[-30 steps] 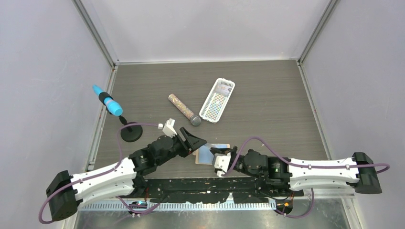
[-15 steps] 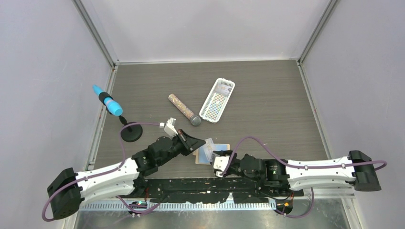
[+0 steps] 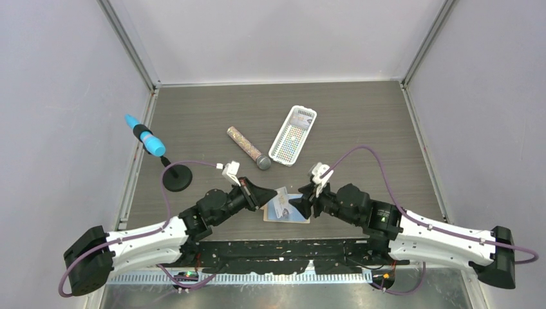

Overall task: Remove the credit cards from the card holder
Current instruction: Place the credit card in the storage box.

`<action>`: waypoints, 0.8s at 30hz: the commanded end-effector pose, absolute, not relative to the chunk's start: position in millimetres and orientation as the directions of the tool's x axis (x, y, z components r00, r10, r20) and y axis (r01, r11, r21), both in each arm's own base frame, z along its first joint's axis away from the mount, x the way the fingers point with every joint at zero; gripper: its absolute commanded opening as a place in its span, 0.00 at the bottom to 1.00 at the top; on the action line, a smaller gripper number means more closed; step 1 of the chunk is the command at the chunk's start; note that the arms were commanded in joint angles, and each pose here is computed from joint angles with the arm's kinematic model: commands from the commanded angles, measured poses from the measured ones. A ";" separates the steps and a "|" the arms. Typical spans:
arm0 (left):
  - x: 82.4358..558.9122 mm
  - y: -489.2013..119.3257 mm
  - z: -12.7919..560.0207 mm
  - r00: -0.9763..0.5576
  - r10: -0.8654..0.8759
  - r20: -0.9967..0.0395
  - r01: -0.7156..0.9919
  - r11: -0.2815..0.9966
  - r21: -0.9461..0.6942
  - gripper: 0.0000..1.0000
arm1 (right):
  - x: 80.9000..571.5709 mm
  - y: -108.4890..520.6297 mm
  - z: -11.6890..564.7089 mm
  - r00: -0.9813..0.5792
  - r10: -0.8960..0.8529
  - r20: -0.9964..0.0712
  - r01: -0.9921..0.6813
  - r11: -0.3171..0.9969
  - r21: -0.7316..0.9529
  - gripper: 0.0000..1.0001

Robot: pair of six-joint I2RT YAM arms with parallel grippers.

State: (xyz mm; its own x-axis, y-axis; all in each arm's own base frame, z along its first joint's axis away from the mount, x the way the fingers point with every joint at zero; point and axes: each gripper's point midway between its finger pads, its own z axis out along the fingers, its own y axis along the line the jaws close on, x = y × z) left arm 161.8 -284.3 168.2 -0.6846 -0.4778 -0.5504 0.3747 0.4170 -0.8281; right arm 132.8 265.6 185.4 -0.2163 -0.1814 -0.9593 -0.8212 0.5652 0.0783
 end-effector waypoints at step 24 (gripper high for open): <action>209.7 -268.9 252.1 -0.477 -0.860 -0.183 0.368 -0.006 -0.930 0.00 | 172.5 250.5 236.2 -0.369 0.641 -0.673 -0.576 0.410 0.707 0.55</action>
